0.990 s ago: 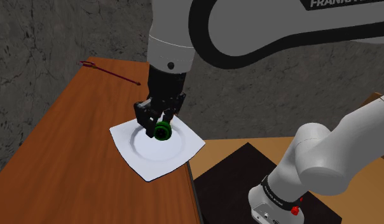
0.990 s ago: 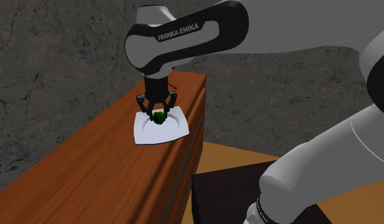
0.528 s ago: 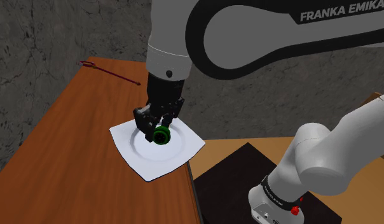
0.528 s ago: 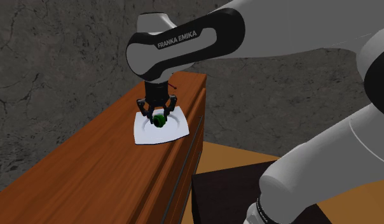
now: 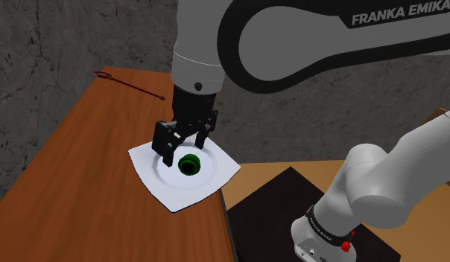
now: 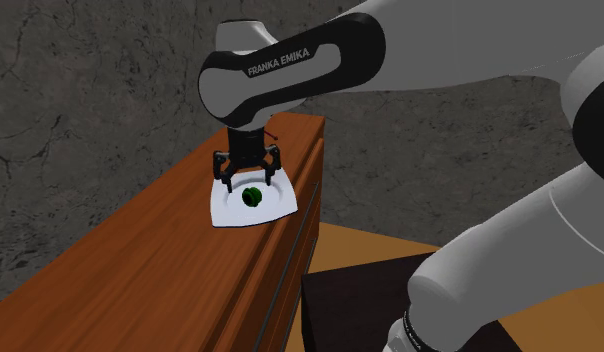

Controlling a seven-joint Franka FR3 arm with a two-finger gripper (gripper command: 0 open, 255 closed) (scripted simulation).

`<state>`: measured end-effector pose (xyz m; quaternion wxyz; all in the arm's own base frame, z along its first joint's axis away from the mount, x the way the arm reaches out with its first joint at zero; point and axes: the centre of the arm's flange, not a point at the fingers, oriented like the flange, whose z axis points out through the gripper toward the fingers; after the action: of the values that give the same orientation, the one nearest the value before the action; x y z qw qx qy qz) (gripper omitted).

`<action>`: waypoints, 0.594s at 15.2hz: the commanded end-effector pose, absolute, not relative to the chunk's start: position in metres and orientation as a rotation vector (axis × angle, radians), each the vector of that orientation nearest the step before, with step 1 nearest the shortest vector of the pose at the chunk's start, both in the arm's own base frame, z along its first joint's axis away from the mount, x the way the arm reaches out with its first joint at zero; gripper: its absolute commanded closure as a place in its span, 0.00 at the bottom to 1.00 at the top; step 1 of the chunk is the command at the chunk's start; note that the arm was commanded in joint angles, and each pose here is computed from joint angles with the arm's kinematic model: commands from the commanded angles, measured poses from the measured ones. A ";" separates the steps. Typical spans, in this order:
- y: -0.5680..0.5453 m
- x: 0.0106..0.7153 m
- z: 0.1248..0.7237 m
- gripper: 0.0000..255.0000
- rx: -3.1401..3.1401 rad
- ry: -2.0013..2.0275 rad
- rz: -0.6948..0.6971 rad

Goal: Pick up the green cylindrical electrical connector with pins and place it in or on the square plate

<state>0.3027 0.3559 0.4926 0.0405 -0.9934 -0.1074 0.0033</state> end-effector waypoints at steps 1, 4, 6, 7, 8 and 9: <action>0.355 0.303 0.506 0.00 -3.043 -0.329 0.010; 0.352 0.303 0.542 0.00 -3.043 -0.329 0.010; 0.352 0.303 0.542 0.00 -3.043 -0.329 0.010; 0.352 0.303 0.542 0.00 -3.043 -0.329 0.010; 0.352 0.303 0.542 0.00 -3.043 -0.329 0.010; 0.352 0.303 0.542 0.00 -3.043 -0.329 0.010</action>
<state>0.3033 0.3519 0.5421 0.0406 -0.9934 -0.1074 0.0032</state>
